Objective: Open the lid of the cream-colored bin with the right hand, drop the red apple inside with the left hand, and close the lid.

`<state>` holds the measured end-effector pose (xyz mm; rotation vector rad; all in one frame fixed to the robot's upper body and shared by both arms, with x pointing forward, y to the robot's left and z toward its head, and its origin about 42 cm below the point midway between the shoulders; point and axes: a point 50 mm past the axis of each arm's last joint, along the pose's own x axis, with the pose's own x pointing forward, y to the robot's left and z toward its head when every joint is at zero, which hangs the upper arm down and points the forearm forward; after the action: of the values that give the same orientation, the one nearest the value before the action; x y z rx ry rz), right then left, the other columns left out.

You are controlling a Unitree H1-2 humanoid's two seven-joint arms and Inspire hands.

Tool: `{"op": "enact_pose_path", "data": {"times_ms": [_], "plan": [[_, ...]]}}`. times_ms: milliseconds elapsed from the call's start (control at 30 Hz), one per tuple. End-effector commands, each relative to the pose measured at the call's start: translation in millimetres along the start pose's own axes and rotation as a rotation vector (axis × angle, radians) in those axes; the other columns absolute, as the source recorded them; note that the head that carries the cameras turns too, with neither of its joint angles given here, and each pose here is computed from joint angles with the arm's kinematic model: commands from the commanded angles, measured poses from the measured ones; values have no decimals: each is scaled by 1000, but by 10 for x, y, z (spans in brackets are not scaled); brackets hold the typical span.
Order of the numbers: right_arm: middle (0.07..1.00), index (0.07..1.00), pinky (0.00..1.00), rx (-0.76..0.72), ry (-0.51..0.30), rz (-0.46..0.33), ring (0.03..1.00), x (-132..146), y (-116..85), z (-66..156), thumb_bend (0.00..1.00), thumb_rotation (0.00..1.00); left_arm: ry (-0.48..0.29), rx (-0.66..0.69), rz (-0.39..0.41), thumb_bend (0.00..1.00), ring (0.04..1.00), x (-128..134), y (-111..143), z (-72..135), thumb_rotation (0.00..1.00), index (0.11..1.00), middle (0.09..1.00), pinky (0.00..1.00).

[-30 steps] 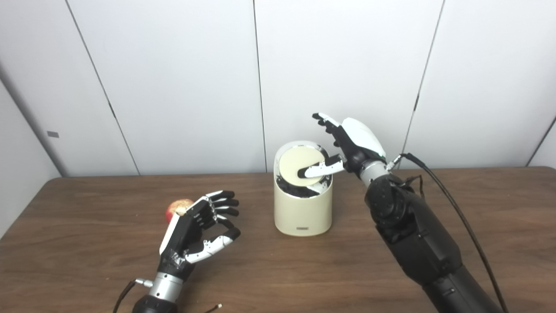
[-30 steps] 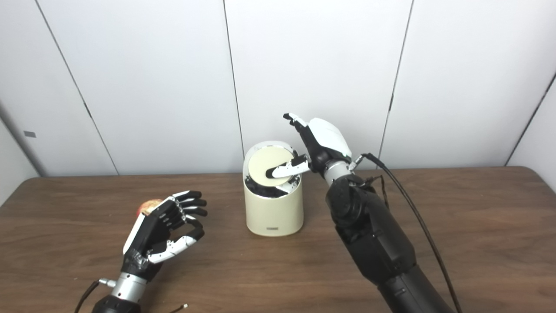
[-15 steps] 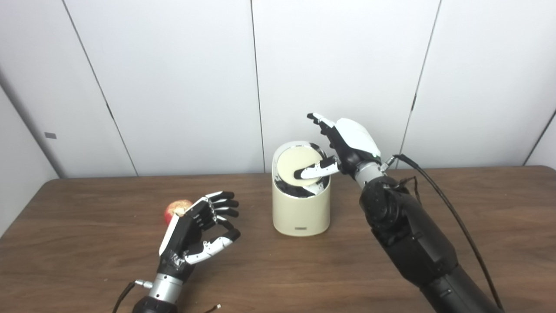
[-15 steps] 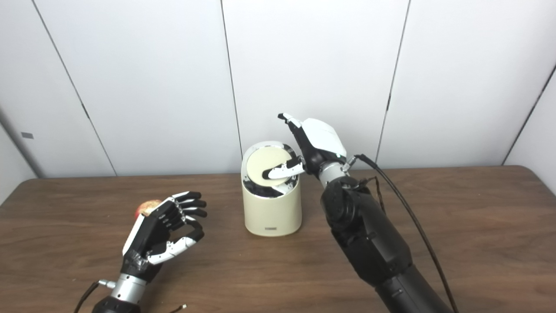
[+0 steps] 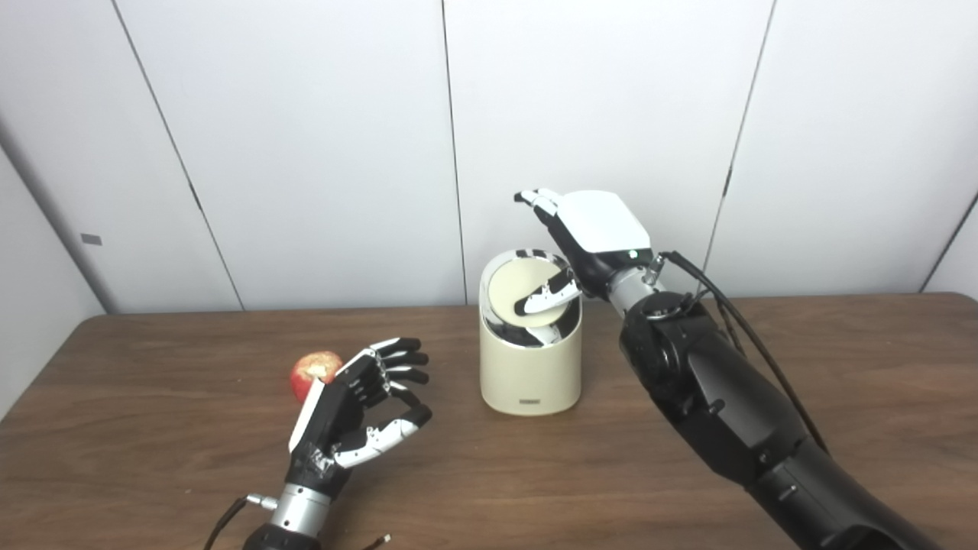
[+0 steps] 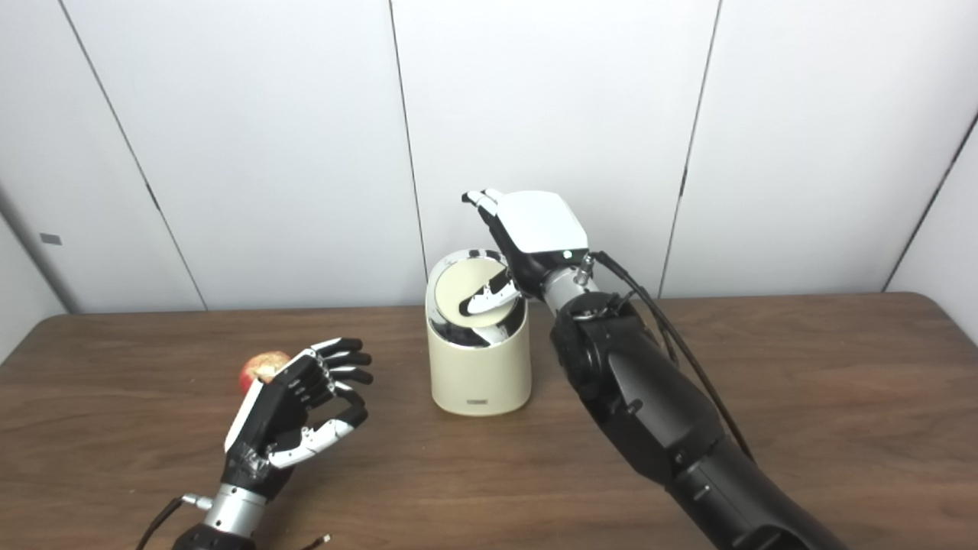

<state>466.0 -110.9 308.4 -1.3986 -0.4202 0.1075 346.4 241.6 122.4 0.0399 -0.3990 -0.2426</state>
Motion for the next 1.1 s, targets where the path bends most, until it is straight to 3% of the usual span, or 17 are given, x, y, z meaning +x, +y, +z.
{"op": "enact_pose_path", "data": {"times_ms": [0,167,400,500,633,767,933,1067], "plan": [[916,890,696,-76,60,105,805,-23,182,-186,965,249,36,-41,23,687,650,-181,-116,-113,194,761,713,502],[918,896,698,-23,63,91,808,-12,121,-200,943,258,42,-53,31,696,643,-164,-112,-130,173,757,712,494],[896,886,661,162,72,-1,812,-4,-183,-194,911,244,46,-39,17,669,650,-162,-77,-156,174,764,717,497],[878,881,597,199,72,-48,796,-45,-345,-231,914,280,48,-33,14,661,649,-157,-79,-161,164,763,714,496],[884,889,627,270,75,-94,815,-129,-519,-308,897,288,53,-27,6,658,646,-153,-83,-168,168,766,708,500],[892,892,574,302,95,-115,783,-228,-643,-384,872,285,53,-23,6,658,639,-152,-94,-169,167,761,702,498],[874,873,541,372,92,-148,753,-362,-619,-565,888,281,53,-16,6,647,631,-155,-105,-161,158,759,699,492],[887,870,586,438,82,-184,785,-508,-545,-695,899,253,50,-23,3,647,638,-155,-109,-158,156,761,708,494]]}}
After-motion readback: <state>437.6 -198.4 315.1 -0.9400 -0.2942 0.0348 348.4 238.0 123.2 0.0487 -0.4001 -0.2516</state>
